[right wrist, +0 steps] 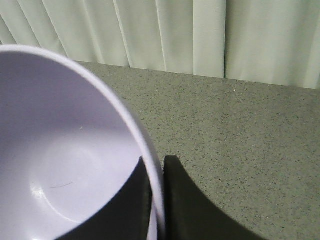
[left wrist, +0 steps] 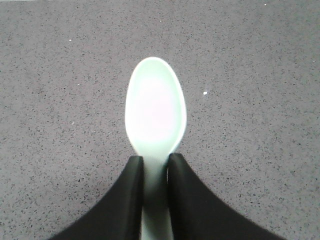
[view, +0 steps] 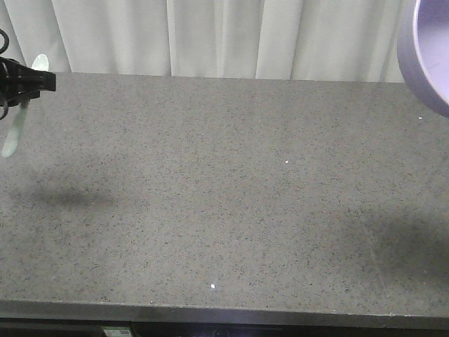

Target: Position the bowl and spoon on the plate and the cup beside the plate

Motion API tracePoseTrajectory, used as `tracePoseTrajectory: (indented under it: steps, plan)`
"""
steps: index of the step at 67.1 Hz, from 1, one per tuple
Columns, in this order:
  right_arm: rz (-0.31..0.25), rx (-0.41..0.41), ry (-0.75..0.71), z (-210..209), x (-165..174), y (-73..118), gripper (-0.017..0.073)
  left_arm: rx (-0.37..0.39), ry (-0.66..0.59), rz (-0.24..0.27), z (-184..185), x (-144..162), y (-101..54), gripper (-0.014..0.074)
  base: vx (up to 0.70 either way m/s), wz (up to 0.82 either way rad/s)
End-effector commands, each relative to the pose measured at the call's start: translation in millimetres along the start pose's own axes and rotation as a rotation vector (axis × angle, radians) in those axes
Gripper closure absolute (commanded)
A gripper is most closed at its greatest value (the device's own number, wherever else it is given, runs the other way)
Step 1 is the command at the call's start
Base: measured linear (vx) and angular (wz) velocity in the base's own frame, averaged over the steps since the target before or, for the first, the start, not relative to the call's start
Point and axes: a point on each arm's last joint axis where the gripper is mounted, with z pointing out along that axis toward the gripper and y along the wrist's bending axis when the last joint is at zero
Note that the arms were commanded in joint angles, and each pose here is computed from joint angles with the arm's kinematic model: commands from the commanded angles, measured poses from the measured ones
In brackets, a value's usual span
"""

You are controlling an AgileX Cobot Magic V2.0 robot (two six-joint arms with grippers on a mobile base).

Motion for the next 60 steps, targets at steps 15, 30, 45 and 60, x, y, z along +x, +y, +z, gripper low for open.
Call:
tracePoseTrajectory:
  steps: [15,30,45,60]
  plan:
    - [-0.017,-0.005,-0.098,-8.9,-13.4,8.6,0.0564,-0.001,-0.116,-0.014,-19.0,-14.7,-1.5,0.0601,0.0,0.0]
    - [-0.017,-0.005,-0.098,-8.9,-13.4,8.6,0.0564,-0.001,-0.116,-0.014,-19.0,-14.7,-1.5,0.0601,0.0,0.0]
    - [-0.017,-0.005,-0.098,-8.9,-13.4,8.6,0.0564,-0.001,-0.116,-0.014,-19.0,-14.7,-1.5,0.0601,0.0,0.0]
    - [-0.017,-0.005,-0.098,-8.9,-13.4,8.6,0.0564,-0.001,-0.116,-0.014,-19.0,-14.7,-1.5,0.0601,0.0,0.0]
